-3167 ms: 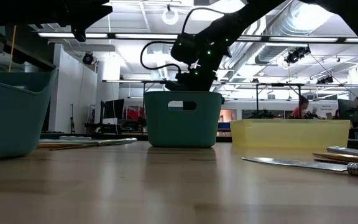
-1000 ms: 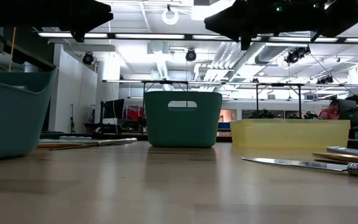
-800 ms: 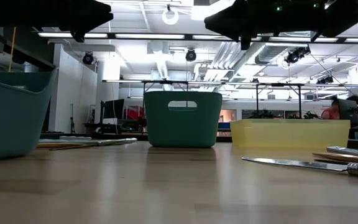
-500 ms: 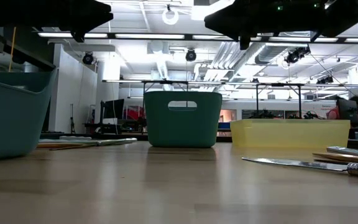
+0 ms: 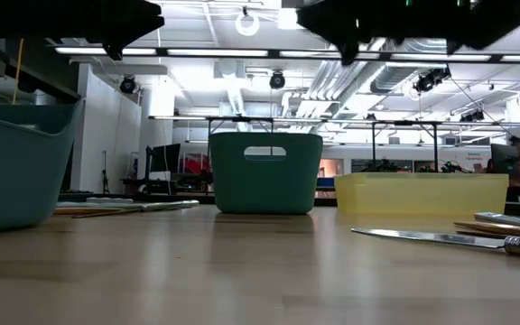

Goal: Sort silverware by color (type)
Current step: Put the yellow knife into the green bin

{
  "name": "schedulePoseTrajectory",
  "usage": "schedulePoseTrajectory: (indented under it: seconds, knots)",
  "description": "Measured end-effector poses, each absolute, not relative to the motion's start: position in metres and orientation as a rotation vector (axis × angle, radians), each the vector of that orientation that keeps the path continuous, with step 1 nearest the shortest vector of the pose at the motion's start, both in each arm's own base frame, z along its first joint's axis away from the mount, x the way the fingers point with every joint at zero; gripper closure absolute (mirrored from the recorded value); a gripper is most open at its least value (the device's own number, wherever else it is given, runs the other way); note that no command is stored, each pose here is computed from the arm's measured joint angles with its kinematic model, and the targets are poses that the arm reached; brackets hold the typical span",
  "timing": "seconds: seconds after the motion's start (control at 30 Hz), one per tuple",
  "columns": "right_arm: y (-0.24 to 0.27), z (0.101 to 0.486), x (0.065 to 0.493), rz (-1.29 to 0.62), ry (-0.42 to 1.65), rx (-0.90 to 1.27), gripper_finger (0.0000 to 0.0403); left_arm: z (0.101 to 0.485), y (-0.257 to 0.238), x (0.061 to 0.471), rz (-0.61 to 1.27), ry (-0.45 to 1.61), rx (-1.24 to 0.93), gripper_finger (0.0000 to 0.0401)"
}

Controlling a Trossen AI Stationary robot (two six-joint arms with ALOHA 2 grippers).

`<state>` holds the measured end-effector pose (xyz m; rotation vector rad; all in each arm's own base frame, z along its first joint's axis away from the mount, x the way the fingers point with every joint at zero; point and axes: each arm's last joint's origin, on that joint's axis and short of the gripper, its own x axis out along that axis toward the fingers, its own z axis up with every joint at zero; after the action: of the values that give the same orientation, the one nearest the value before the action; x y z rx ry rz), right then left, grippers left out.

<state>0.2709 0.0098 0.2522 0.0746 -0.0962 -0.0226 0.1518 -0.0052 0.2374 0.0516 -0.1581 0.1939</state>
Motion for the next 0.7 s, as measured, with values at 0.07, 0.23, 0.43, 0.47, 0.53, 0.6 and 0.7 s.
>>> schedulePoseTrajectory:
  seconds: [0.07,0.23,0.43,0.47,0.53,0.6,0.7]
  knots:
    - [0.023,0.263,0.277,0.031,-0.055,0.042,0.0318,0.237,-0.005,0.152,0.194,-0.157,0.052,0.0275]
    - [0.058,0.281,0.291,-0.064,0.346,-0.008,0.0318,0.237,-0.005,0.152,0.194,-0.156,0.052,0.0275]
    - [0.096,0.284,0.287,-0.107,0.964,0.193,0.0318,0.237,-0.005,0.152,0.193,-0.155,0.051,0.0275]
    - [0.104,0.283,0.287,-0.103,1.043,0.233,0.0318,0.237,-0.005,0.152,0.193,-0.155,0.05,0.0275]
    - [0.121,0.276,0.288,-0.08,1.195,0.278,0.0318,0.237,-0.005,0.152,0.193,-0.155,0.05,0.0275]
    - [0.14,0.264,0.292,-0.003,1.321,0.3,0.0319,0.237,-0.005,0.152,0.193,-0.155,0.049,0.0275]
    - [0.169,0.247,0.297,0.16,1.469,0.308,0.0329,0.237,-0.005,0.152,0.192,-0.153,0.036,0.0275]
